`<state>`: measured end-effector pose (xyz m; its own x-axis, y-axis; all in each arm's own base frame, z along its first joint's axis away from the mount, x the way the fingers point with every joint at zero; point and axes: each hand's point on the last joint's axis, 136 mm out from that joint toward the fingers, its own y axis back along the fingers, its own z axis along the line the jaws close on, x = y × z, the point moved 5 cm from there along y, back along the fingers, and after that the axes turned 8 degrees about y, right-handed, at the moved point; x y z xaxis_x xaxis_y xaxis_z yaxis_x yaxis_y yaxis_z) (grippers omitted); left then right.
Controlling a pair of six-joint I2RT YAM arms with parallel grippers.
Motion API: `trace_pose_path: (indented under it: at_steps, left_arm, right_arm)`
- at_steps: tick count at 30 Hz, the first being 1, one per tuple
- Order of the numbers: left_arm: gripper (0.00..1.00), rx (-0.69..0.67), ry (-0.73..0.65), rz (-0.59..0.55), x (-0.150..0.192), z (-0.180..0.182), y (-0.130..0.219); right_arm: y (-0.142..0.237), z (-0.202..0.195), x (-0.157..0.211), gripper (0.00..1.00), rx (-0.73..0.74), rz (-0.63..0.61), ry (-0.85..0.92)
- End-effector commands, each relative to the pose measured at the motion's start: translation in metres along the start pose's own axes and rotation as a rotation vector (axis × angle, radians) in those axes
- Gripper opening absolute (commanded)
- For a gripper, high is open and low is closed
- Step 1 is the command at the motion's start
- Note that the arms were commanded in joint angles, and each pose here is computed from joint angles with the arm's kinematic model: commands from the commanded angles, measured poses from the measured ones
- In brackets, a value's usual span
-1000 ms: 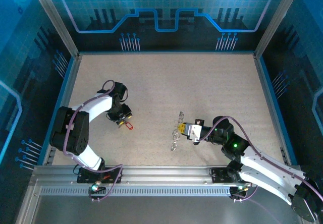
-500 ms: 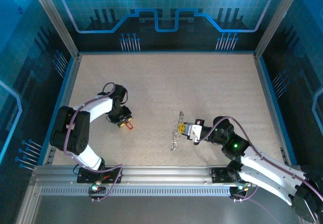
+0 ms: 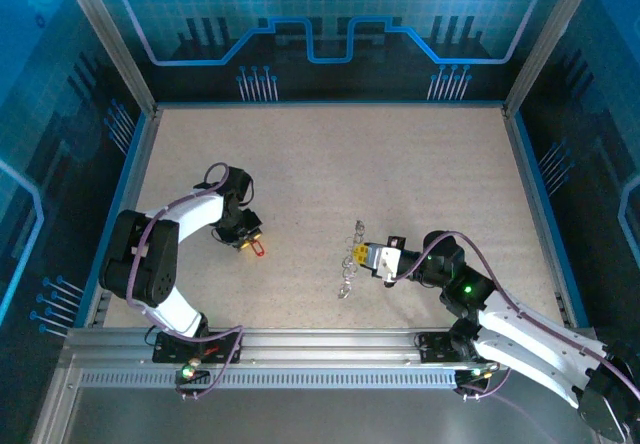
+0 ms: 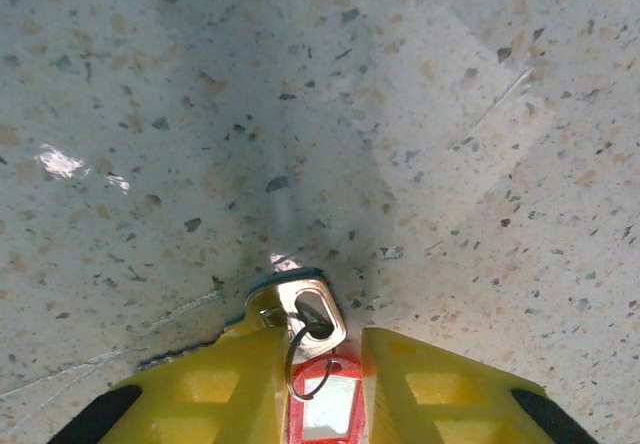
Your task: Put the keys on the keyring
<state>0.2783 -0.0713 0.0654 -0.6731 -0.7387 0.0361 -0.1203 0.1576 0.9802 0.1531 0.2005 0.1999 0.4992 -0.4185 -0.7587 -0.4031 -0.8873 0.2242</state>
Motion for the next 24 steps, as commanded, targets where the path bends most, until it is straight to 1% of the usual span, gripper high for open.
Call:
trace_pose_path:
  at_steps: [1,11,13,17,18,19,20,22,24]
  left_arm:
    - [0.25,-0.001,-0.021,0.012,0.0037,-0.0026,0.0020]
    - [0.19,-0.001,-0.029,0.004,0.0028,-0.0045,0.0027]
    - [0.16,-0.003,-0.032,0.003,0.0029,-0.0049,0.0021]
    - [0.15,-0.005,-0.036,0.004,0.0034,-0.0051,0.0018]
    - [0.14,-0.006,-0.035,0.003,0.0031,-0.0050,0.0019]
    - [0.09,-0.004,-0.036,0.003,0.0030,-0.0053,0.0021]
    - [0.08,-0.007,-0.037,0.002,0.0029,-0.0048,0.0021]
    - [0.02,-0.007,-0.047,0.002,0.0027,-0.0056,0.0030]
    - [0.00,-0.003,-0.074,0.009,0.0030,-0.0075,0.0048]
  right_arm:
    - [0.0020,-0.0047,-0.0106,0.00,0.012,-0.042,0.028]
    - [0.0024,-0.0045,-0.0106,0.00,0.013,-0.042,0.029]
    - [0.0023,-0.0043,-0.0105,0.00,0.011,-0.042,0.028]
    - [0.0023,-0.0040,-0.0104,0.00,0.010,-0.041,0.028]
    - [0.0023,-0.0041,-0.0102,0.00,0.011,-0.040,0.029]
    - [0.0024,-0.0044,-0.0105,0.00,0.012,-0.041,0.030]
    - [0.0024,-0.0043,-0.0106,0.00,0.011,-0.041,0.030]
    - [0.0022,-0.0039,-0.0103,0.00,0.009,-0.041,0.029]
    - [0.0019,-0.0035,-0.0106,0.00,0.006,-0.042,0.026]
